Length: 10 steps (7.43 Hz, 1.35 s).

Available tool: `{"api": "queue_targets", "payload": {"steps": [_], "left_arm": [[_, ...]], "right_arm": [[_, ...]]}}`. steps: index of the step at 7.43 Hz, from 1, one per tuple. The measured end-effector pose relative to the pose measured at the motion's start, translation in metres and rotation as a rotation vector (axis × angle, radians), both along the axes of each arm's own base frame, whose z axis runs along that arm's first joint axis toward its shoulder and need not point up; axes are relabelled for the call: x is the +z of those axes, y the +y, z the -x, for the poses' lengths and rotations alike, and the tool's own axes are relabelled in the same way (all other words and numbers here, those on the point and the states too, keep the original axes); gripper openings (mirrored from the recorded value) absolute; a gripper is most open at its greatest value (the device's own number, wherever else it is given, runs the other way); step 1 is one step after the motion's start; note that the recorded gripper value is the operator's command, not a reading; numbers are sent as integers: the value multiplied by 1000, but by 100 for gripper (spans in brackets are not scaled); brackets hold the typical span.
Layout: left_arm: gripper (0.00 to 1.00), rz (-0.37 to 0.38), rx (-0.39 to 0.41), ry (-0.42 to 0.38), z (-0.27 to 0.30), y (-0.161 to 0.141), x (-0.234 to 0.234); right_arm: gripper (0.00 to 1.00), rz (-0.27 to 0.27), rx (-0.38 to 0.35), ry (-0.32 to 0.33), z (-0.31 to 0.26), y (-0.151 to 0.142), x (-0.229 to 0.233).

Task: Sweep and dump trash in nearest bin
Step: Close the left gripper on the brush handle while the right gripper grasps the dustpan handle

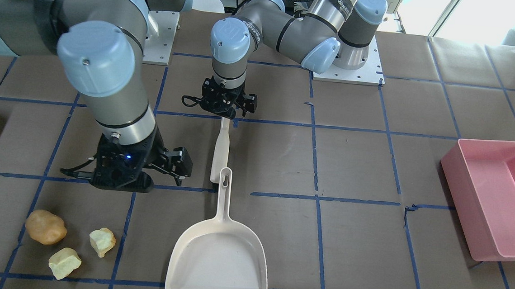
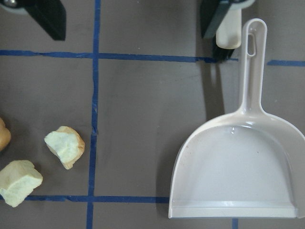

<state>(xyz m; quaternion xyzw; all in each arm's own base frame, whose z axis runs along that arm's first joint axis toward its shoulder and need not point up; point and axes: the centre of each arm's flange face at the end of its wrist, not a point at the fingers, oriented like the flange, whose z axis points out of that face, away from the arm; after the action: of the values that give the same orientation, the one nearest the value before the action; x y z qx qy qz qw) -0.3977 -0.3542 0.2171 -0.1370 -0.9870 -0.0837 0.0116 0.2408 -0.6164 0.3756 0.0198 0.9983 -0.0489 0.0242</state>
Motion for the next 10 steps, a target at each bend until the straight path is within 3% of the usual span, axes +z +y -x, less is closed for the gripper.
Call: {"api": "queue_targets", "payload": {"steps": [2, 4, 5, 8, 9, 10], "left_arm": [[81, 21, -8, 10, 4, 5, 0], [41, 25, -12, 0, 2, 7, -2], [36, 27, -13, -5, 2, 8, -2], [35, 25, -12, -8, 1, 9, -1], [29, 24, -12, -8, 0, 10, -1], [13, 24, -12, -7, 0, 10, 0]], "right_arm": [[100, 17, -17, -8, -43, -7, -36], [100, 5, -2, -8, -73, -5, -68], [100, 3, 3, -7, -80, -5, -79], [100, -15, 27, 1, -82, -1, -96], [100, -28, 47, 4, -81, 4, -103], [100, -37, 61, 3, -80, 7, -107]]}}
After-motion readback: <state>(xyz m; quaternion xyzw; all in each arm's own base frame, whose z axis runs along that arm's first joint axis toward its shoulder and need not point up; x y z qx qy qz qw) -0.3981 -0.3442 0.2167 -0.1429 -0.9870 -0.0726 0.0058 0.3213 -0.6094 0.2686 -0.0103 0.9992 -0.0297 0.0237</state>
